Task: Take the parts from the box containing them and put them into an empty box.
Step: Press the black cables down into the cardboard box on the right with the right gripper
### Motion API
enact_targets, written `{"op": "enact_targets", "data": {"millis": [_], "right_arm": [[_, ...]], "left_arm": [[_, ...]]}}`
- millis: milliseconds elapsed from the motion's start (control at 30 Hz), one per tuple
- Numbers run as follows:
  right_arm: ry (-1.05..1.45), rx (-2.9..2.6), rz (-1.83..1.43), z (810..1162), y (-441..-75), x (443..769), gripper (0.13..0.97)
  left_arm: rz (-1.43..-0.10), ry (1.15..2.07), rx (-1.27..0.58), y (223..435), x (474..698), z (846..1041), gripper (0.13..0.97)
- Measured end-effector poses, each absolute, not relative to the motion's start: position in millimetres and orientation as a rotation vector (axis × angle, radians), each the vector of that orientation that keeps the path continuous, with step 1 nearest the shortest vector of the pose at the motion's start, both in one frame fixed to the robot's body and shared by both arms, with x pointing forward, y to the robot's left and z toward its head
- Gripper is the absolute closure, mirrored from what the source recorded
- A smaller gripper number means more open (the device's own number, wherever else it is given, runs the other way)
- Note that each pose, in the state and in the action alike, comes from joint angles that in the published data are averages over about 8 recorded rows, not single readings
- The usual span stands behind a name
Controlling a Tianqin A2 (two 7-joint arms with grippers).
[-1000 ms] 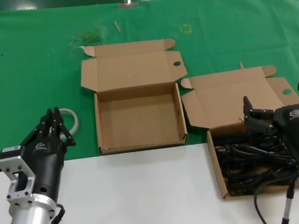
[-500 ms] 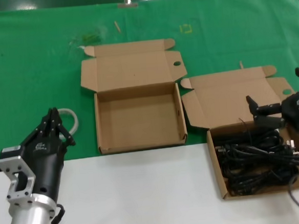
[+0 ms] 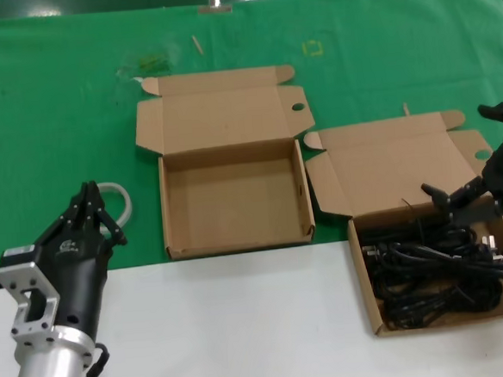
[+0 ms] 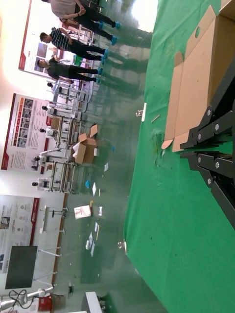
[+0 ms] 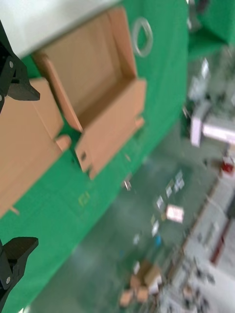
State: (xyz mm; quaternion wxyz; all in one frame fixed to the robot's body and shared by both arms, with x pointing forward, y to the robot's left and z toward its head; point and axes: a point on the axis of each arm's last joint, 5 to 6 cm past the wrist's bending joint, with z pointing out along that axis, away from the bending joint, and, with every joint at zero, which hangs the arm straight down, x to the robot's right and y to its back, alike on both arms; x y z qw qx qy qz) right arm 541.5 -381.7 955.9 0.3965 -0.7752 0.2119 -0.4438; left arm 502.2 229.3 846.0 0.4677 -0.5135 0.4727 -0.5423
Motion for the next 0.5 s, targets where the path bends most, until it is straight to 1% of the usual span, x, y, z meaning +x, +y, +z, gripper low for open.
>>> {"op": "enact_targets", "data": {"millis": [233,500], "right_arm": [[0.361,-2.192,-0.985,975.5,-386.4,540.5,0.13],[0.143,-2.439,-0.815,985.4,-399.6,544.1,0.13]], "left_arm": [[-1.33,1.16,-1.26,229.3,502.2,846.0,0.941],[-1.33,1.16,-1.26,229.3,502.2,846.0,0.941]]}}
